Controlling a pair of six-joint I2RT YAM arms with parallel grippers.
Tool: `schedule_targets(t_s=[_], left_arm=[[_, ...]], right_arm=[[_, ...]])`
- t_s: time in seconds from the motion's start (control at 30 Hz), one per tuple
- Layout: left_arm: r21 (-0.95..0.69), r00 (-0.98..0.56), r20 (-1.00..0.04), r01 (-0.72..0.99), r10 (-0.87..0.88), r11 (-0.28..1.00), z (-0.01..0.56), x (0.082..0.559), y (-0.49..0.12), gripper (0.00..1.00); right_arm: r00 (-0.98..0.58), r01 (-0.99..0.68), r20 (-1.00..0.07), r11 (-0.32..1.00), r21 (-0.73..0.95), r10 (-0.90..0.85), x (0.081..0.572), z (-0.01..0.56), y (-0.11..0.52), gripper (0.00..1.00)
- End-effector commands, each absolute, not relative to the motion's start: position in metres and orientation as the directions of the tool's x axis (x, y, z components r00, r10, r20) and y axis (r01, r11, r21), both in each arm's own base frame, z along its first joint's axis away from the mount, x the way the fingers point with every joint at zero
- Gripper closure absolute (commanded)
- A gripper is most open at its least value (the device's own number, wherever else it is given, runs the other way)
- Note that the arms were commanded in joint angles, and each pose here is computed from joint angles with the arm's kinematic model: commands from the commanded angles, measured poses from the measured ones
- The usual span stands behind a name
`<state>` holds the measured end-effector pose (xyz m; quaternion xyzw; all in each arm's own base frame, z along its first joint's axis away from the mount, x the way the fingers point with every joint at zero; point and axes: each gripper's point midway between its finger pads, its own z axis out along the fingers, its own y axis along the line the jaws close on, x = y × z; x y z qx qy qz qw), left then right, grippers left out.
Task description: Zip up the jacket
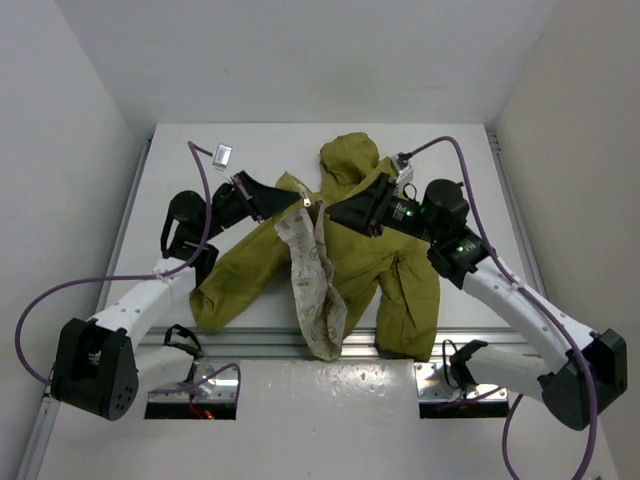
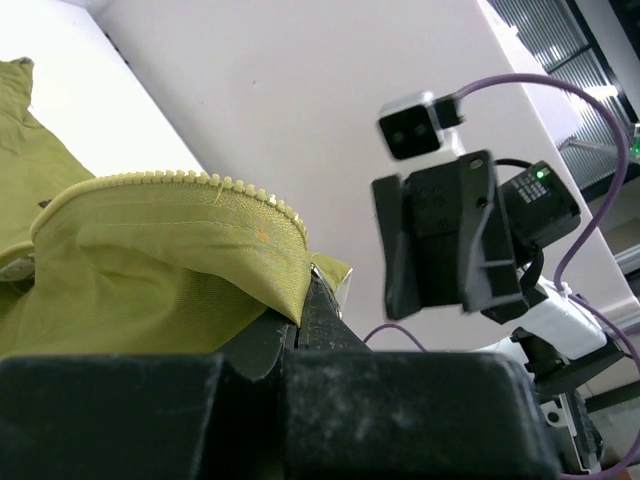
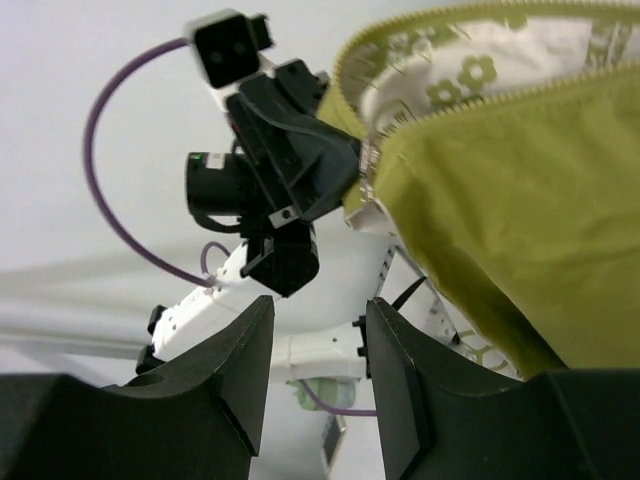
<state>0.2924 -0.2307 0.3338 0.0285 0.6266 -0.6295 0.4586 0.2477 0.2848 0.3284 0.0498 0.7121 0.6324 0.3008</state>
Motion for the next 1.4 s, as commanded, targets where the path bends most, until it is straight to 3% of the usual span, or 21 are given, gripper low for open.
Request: schedule_targets(t_s=[0.0, 0.63, 1.37], left_arm=[[-0.716, -0.503, -0.635, 0.667, -0.587, 0.204, 0.361, 0.29, -0.224, 1.0], [-0.717, -0.513, -0.645, 0.664, -0.566, 0.214, 0.356, 0.29, -0.232, 1.0], [-0.674, -0.506, -0.682, 0.715, -0.528, 0.186, 0.36, 0.274, -0.243, 1.0]], right_arm=[[-0.842, -0.183, -0.244, 0.172, 0.968, 0.48, 0.255, 0.33, 0.296, 0.57], [-0.842, -0.138, -0.192, 0.142, 0.98, 0.505, 0.276, 0.336, 0.315, 0.6], [-0.826, -0.07, -0.187, 0.232, 0.97, 0.532, 0.285, 0.292, 0.313, 0.68]])
